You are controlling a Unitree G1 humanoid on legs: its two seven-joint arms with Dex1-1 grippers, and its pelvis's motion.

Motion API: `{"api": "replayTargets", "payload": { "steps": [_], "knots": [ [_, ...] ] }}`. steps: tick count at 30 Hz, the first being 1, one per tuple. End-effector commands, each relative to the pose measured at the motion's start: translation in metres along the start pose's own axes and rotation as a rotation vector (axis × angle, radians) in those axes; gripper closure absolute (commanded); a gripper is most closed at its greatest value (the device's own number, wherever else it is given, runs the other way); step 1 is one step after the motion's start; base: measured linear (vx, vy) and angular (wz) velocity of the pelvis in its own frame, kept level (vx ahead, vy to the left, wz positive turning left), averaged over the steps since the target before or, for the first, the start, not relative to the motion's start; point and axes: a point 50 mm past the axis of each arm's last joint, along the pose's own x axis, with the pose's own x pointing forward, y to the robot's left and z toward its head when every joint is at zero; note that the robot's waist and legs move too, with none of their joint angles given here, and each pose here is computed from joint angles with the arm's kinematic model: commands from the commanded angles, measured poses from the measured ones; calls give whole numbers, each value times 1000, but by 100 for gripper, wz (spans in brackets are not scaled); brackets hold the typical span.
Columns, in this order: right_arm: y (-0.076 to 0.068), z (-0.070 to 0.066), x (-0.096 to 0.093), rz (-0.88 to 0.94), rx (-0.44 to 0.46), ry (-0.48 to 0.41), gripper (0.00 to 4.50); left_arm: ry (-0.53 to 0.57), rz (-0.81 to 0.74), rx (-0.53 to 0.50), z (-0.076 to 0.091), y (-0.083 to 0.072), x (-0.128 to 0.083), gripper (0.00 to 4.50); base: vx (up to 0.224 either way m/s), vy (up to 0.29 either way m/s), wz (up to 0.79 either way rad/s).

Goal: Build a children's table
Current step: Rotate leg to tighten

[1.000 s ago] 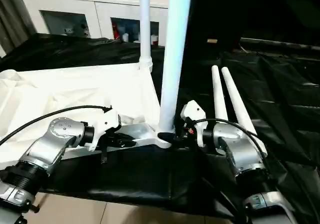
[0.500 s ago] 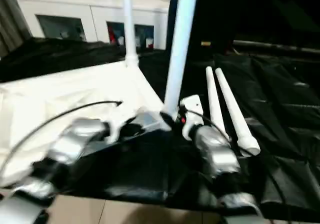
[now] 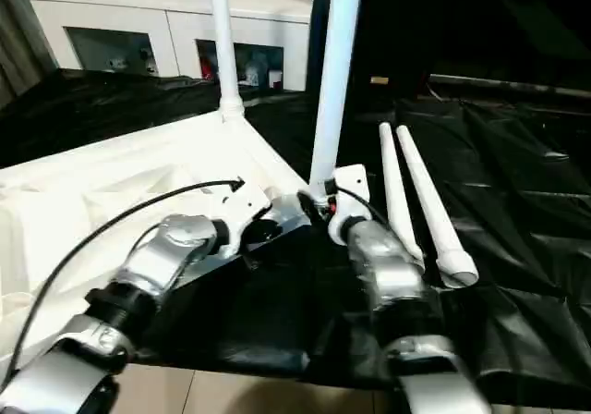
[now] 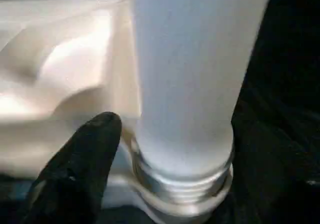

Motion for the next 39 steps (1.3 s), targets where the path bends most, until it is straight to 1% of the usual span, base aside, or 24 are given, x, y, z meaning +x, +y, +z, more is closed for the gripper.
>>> {"api": "replayTargets", "payload": {
  "steps": [1, 4, 6, 7, 10, 13, 14, 19, 21, 22, 24, 25, 28, 29, 30, 31, 32, 33, 34, 35, 36, 37, 38, 39],
  "knots": [
    [7, -3, -4, 145, -43, 25, 79, -90, -106, 65, 10, -7, -4, 450, 0, 0, 0],
    [-3, -3, -17, 210, -105, 39, 79, -110, -203, 108, 5, -10, -14, 450, 0, 0, 0],
    [-8, -1, -24, 241, -153, 40, 79, -96, -250, 121, 0, -11, -21, 450, 0, 0, 0],
    [-10, 0, -29, 268, -177, 37, 79, -79, -275, 125, -4, -10, -26, 450, 0, 0, 0],
    [-10, 2, -37, 329, -209, 32, 79, -59, -326, 132, -9, -10, -34, 450, 0, 0, 0],
    [-8, 5, -43, 397, -215, 28, 79, -58, -368, 136, -11, -10, -42, 450, 0, 0, 0],
    [-6, 7, -45, 446, -217, 29, 79, -63, -389, 136, -11, -10, -46, 450, 0, 0, 0],
    [-1, 5, -46, 503, -231, 45, 79, -63, -396, 138, -11, -10, -48, 450, 0, 0, 0],
    [2, 3, -46, 522, -218, 41, 105, -63, -399, 136, -11, -10, -48, 450, 0, 0, 0],
    [3, 3, -46, 525, -212, 39, 105, -63, -400, 136, -11, -10, -48, 450, 0, 0, 0],
    [3, 2, -46, 527, -206, 41, 124, -61, -402, 133, -12, -11, -48, 450, 0, 0, 0],
    [4, 1, -46, 528, -200, 42, 124, -59, -404, 131, -12, -11, -48, 450, 0, 0, 0],
    [4, -1, -46, 526, -181, 44, 157, -57, -406, 129, -13, -12, -48, 450, 0, 0, 0],
    [5, -2, -46, 520, -170, 41, 161, -57, -405, 129, -13, -12, -47, 450, 0, 0, 0],
    [4, -4, -45, 489, -135, 33, 166, -56, -397, 127, -13, -11, -47, 450, 0, 0, 0],
    [4, -4, -45, 489, -135, 33, 166, -56, -397, 127, -13, -11, -47, 450, 0, 0, 0],
    [2, -5, -42, 430, -86, 10, 171, -57, -371, 121, -13, -9, -44, 450, 0, 0, 0],
    [2, -5, -42, 430, -86, 10, 172, -57, -371, 121, -13, -9, -44, 450, 0, 0, 0],
    [1, -6, -40, 397, -63, 0, 172, -56, -347, 119, -12, -8, -43, 450, 0, 0, 0],
    [-3, -13, -33, 259, -22, 6, 173, -50, -234, 93, -11, 0, -34, 450, 0, 0, 0],
    [-3, -13, -33, 259, -22, 6, 174, -50, -234, 93, -11, 0, -34, 450, 0, 0, 0],
    [-3, -16, -30, 215, -11, 11, 174, -48, -194, 79, -10, 2, -30, 450, 0, 0, 0],
    [-4, -22, -23, 90, 26, 33, 174, -35, -109, 51, -9, 6, -22, 450, 0, 0, 0],
    [-4, -26, -18, 4, 52, 47, 174, -29, -57, 35, -7, 8, -16, 450, 0, 0, 0]
  ]
}}
